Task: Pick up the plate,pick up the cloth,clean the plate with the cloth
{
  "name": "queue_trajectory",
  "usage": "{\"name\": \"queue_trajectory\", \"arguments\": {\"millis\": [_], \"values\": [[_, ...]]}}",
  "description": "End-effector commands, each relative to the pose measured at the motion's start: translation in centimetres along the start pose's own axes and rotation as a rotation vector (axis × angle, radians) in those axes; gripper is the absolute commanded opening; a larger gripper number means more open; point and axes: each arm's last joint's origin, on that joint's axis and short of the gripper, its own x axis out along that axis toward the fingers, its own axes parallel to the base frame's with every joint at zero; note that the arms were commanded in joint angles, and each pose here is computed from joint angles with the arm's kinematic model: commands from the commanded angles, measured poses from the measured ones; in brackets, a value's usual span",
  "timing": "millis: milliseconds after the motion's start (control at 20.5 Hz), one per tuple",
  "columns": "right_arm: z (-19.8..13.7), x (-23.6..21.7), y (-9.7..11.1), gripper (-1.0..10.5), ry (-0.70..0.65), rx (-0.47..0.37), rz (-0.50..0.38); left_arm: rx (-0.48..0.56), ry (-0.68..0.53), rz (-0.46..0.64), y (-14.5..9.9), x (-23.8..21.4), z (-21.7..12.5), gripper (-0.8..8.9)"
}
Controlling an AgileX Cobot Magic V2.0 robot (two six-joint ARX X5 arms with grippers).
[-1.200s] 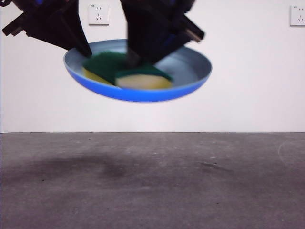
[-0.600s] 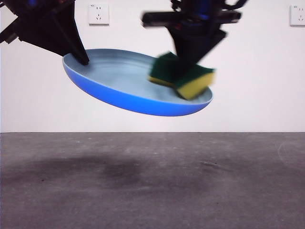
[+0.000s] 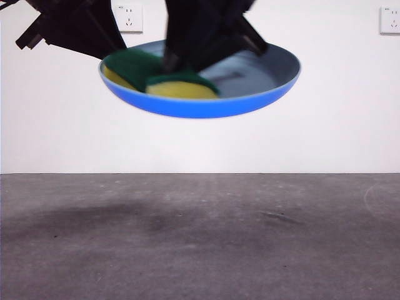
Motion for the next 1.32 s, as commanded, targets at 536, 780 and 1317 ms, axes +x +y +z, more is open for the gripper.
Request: {"name": "queue_trajectory", "arguments": {"millis": [536, 780, 1317], "values": [[1.5, -2.2, -2.2, -0.2, -0.209, -0.038, -0.647, 0.033, 0.134, 0.005, 0.0, -0.2, -1.3, -0.09], [2.0, -5.2, -1.3, -0.2, -0.365, -0.043, -0.501, 0.080, 0.135, 0.157, 0.7, 0.6, -1.4, -0.09], [-0.5, -12.1, -0.2, -0.2, -0.485, -0.014, -0.483, 0.129, 0.202, 0.378, 4.8, 7.1, -1.9, -0.09]]}}
